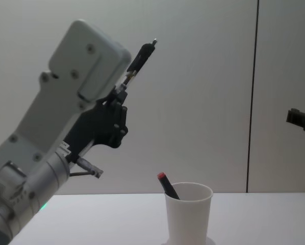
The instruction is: Place the pen into the pen holder.
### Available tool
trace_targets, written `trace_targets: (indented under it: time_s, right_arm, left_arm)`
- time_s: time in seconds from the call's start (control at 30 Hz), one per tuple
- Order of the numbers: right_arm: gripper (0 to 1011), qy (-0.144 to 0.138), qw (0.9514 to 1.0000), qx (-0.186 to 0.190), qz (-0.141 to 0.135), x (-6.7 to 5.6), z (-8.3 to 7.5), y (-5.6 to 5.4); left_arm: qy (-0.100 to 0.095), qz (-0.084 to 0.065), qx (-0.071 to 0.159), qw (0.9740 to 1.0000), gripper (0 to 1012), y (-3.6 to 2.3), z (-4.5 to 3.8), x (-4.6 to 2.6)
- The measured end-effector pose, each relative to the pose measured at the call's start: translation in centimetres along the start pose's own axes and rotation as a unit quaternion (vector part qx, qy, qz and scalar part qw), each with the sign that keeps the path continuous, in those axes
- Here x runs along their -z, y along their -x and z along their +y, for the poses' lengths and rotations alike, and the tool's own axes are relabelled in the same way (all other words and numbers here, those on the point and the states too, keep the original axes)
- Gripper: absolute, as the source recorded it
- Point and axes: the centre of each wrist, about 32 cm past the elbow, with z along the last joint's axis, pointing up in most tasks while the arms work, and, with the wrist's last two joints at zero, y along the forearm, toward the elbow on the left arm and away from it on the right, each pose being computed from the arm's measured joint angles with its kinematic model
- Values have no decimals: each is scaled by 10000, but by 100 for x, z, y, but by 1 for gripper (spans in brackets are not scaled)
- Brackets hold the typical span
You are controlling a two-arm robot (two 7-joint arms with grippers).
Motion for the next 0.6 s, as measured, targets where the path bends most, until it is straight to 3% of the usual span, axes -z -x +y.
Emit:
trace_targets:
  time_s: [0.23, 0.6]
  right_arm:
    - [1002, 0, 10000, 0, 0, 0, 0, 0]
    - [1002, 0, 10000, 0, 0, 0, 0, 0]
  left_arm:
    - [420, 202, 269, 9986, 137, -104, 3, 103]
    - [749, 302, 470, 9956, 137, -197, 7, 179]
